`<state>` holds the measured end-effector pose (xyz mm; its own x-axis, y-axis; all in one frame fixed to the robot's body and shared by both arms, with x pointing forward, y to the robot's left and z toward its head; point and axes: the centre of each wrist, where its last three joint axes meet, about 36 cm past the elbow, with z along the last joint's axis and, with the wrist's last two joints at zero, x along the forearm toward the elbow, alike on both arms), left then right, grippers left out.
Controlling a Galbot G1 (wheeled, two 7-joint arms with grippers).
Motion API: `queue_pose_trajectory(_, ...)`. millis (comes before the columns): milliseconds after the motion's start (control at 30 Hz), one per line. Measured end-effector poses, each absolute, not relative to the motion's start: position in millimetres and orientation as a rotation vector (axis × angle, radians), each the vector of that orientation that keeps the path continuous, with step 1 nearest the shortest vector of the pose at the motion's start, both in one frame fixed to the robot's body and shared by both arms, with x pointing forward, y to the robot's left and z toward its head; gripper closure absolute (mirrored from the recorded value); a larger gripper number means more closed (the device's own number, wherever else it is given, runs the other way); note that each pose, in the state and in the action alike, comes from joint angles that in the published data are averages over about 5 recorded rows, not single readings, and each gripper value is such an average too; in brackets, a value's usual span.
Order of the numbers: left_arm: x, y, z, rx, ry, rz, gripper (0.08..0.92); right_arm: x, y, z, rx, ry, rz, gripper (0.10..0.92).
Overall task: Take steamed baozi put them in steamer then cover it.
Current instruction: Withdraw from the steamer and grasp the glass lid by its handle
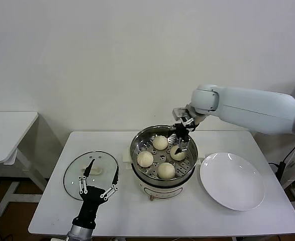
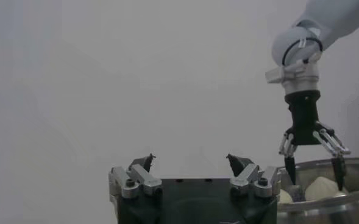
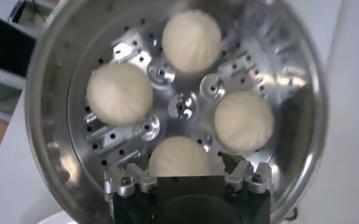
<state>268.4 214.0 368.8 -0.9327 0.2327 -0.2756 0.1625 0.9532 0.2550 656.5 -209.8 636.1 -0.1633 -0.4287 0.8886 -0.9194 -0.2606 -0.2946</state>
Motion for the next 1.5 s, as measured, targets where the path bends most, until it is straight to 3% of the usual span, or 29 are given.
queue_pose_trajectory(333,281.3,213.3,384.2,0.237,2.778,0.468,0.177,605.9,-258.2,588.0,1.487,-2.411,1.297,0.200)
queue_pose_trajectory(800,298.1,219.8,389.3,0.082,2.741,0.720,0.177,552.1,-321.1,509.9,0.657,-3.335,0.680,0.200)
queue_pose_trajectory(1100,306.7,241.7,365.7,0.049,2.634,1.101,0.177,502.7,-362.3,442.9,0.136,-3.439,0.415,0.200)
queue_pose_trajectory(1500,308.7,279.0,318.1,0.140,2.393,1.805,0.177,423.8,-388.5,361.3,-0.229,-3.345,0.276,0.200)
